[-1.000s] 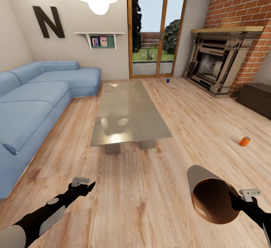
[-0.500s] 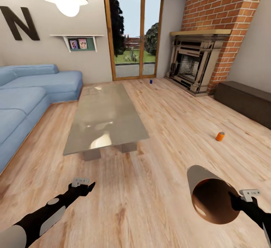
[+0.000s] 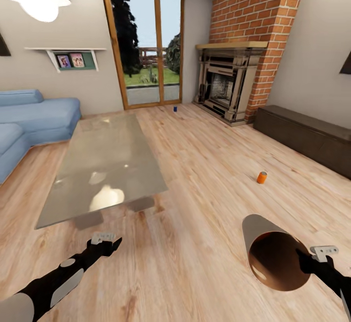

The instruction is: Put the three can of soda from the living room inside the tash can in the kitchen.

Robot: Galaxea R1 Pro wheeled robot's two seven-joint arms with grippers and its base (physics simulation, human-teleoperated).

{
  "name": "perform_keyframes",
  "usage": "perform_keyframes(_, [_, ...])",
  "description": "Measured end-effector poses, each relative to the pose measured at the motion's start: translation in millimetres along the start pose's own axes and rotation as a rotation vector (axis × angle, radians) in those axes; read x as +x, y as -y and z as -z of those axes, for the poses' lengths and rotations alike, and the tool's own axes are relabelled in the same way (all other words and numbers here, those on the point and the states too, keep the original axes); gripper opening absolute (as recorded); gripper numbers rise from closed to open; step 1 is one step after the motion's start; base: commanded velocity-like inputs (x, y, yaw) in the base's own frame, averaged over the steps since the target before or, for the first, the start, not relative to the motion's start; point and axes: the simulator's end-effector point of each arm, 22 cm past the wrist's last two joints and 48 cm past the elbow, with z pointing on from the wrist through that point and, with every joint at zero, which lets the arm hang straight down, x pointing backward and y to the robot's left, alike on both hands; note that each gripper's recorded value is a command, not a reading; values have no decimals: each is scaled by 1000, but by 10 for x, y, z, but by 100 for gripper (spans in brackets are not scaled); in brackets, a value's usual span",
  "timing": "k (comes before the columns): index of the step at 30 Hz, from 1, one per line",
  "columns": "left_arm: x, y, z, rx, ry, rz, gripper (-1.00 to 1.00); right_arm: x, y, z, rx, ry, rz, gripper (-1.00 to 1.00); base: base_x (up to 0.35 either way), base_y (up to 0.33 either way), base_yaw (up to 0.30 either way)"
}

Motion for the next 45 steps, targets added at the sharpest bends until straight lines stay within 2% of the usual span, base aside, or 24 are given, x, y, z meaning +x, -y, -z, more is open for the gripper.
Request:
perform_keyframes(28, [-78, 69, 21, 2, 15, 2, 100, -117, 7, 36, 1, 24, -2, -100, 280, -199, -223])
perform_keyframes(45, [4, 1, 37, -30, 11, 7, 100, -186, 14, 60, 3, 39, -4, -100, 236, -243, -223])
